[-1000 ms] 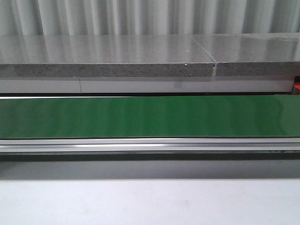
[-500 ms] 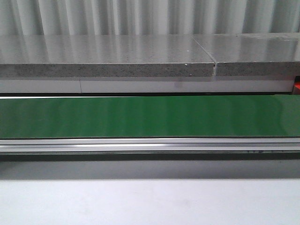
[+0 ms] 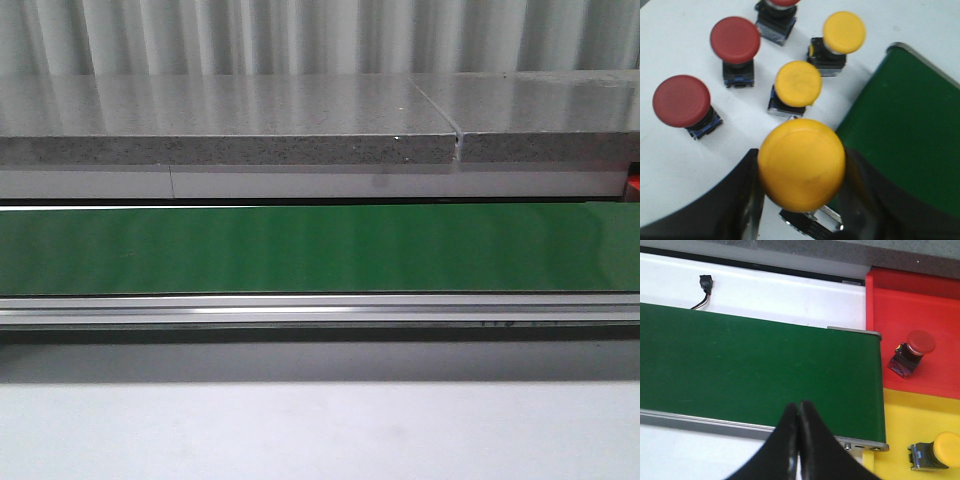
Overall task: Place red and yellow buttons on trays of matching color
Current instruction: 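Lower the left gripper onto another yellow button and close it, then carry the yellow button onto the green belt and open the left gripper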
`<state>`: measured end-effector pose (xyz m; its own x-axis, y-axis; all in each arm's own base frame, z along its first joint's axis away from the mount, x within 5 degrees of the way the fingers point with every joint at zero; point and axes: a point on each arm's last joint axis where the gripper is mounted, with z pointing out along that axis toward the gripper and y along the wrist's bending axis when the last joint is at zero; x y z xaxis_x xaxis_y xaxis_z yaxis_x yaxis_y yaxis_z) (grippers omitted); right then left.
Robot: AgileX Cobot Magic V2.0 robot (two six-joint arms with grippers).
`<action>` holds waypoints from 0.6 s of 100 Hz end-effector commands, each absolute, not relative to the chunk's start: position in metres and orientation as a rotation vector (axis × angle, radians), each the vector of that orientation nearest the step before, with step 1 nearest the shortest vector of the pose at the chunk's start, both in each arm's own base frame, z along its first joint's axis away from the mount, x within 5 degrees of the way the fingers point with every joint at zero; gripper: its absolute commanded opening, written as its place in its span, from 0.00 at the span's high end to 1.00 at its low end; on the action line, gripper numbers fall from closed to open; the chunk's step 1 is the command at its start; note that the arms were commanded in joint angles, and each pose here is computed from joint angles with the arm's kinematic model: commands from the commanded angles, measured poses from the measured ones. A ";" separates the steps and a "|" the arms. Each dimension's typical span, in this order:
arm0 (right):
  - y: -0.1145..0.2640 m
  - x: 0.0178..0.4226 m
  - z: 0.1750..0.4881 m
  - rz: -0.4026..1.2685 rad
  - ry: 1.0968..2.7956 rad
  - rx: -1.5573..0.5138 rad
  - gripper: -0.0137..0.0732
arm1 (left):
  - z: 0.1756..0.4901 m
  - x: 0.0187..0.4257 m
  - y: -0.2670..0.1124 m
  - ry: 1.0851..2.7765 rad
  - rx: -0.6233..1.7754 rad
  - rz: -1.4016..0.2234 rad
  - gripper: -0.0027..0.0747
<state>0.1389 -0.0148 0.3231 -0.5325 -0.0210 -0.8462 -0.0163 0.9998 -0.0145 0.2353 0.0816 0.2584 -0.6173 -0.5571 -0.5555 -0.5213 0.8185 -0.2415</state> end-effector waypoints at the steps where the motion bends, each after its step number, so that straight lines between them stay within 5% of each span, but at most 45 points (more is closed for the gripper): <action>1: -0.015 0.140 0.337 -0.028 2.044 -0.023 0.92 | 0.295 0.235 0.074 2.256 -0.669 -0.067 0.99; 27: -0.015 0.140 0.337 -0.028 2.044 -0.023 0.92 | 0.337 0.256 0.054 2.315 -0.423 -0.082 0.99; 60: -0.015 0.140 0.337 -0.028 2.044 -0.023 0.92 | 0.312 0.299 0.033 2.561 -0.217 -0.158 0.99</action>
<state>0.1389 -0.0148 0.3231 -0.5325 -0.0210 -0.8462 -0.0163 0.9998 -0.0145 0.2903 0.0371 0.3009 -0.8533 -0.2033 -0.4801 -0.1497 0.9776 -0.1479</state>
